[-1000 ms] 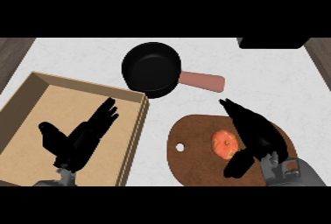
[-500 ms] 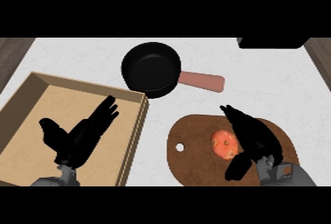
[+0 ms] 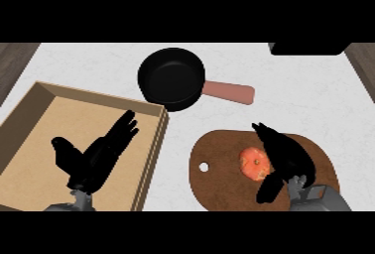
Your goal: Pick the squash from the cutting board and place it in the pot
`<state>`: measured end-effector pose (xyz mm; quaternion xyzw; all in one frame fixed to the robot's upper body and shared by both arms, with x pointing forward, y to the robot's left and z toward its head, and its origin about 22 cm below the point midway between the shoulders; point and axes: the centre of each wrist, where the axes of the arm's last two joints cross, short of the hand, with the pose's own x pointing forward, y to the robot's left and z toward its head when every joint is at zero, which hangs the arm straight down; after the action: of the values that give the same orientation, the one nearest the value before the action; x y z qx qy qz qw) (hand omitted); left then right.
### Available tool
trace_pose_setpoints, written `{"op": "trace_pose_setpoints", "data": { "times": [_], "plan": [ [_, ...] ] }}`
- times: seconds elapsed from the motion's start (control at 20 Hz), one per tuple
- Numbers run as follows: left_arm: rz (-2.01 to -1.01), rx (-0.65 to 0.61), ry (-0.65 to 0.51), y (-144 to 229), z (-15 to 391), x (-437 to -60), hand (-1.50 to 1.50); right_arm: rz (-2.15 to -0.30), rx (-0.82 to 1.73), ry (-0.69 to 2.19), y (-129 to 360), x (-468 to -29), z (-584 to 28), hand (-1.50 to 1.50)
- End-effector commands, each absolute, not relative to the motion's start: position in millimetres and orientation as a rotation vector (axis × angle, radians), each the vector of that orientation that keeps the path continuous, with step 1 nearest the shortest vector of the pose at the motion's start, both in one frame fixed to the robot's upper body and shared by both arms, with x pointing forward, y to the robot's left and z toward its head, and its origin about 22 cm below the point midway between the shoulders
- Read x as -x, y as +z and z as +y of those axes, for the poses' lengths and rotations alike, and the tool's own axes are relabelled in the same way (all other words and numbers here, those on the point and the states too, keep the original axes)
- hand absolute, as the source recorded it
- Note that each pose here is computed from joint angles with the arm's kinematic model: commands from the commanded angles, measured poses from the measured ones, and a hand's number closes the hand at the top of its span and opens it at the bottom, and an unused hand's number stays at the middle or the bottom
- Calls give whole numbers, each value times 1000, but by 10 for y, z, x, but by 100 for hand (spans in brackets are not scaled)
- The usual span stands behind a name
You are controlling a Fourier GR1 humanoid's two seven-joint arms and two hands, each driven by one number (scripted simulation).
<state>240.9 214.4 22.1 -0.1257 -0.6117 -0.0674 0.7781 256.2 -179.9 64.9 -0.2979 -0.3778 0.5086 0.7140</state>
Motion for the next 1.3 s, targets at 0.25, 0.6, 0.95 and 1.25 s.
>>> {"op": "trace_pose_setpoints", "data": {
  "times": [0.25,0.6,0.95,1.25],
  "plan": [
    [-1329,273,-131,247,2052,-2343,0,-811,672,1124,543,-2705,-1867,-150],
    [-1322,274,-143,376,2182,-2344,0,-832,603,1124,362,-2814,-1708,150],
    [-1319,276,-157,207,2209,-2417,0,-963,556,1175,316,-2580,-1607,150],
    [-1315,279,-137,215,2180,-2446,0,-995,594,1204,298,-2784,-1633,150]
  ]
}}
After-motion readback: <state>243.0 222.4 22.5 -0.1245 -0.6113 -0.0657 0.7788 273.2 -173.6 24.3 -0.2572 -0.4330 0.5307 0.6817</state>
